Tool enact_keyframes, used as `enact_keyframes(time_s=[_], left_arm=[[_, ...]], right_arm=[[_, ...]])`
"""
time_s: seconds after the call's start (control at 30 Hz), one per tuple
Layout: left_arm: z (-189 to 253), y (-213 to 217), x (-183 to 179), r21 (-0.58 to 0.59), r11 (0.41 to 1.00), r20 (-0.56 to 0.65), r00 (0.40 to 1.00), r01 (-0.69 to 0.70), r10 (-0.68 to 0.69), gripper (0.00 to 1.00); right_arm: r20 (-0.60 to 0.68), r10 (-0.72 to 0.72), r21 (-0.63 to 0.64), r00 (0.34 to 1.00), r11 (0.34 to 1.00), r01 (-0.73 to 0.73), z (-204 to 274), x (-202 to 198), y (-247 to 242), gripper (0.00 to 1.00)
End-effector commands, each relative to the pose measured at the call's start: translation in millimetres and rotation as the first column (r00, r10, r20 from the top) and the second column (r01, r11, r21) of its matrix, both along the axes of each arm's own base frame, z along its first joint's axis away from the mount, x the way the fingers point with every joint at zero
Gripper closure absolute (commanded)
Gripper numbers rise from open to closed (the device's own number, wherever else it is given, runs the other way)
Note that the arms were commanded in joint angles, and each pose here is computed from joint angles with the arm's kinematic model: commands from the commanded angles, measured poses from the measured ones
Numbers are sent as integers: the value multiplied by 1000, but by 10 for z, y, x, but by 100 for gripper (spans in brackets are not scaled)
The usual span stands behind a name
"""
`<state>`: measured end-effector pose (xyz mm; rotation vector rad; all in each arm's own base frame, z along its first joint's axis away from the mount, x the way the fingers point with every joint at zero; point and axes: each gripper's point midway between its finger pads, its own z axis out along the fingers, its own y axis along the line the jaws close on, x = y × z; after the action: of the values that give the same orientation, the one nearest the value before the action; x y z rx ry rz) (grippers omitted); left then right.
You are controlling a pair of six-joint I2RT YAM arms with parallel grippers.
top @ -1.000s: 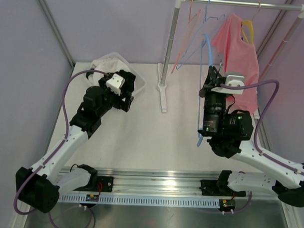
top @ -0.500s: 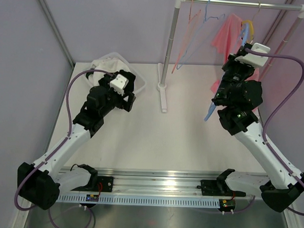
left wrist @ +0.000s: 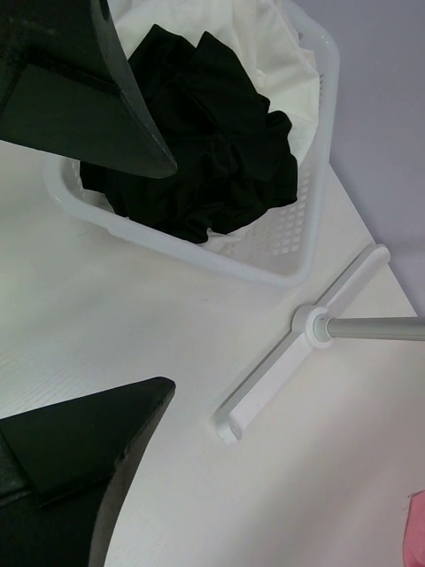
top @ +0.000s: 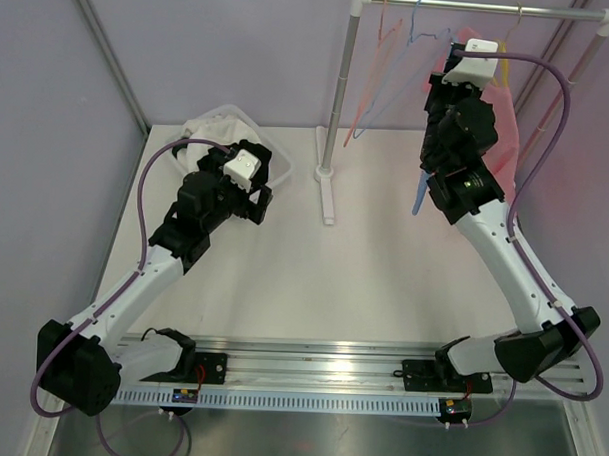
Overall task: Remove the t-shirt from the hanger
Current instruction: Hang the hanger back to the clothesline with the right arm
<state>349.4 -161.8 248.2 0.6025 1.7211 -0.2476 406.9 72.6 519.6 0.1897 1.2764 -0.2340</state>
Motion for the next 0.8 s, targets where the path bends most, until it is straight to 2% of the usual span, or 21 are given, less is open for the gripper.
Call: enact_keyframes(time_s=[0.0,0.33,0.53,0.77], left_arm=[[217,-12,23,-14,1000,73,997,3,-2,1],[191,-20,32,-9,1000,70,998,7,-6,1],[182,-28,36,-7,1000,66,998,10,-9,1],[167,-33,42,-5,1000,59,998,11,-11,1]], right_arm=[[96,116,40,989,992,-120,324,34,151,100],[119,208,18,971,977,-212,280,232,408,100],[147,315,6,938,948,-319,329,150,573,100],[145,311,2,939,949,-315,343,84,528,100]])
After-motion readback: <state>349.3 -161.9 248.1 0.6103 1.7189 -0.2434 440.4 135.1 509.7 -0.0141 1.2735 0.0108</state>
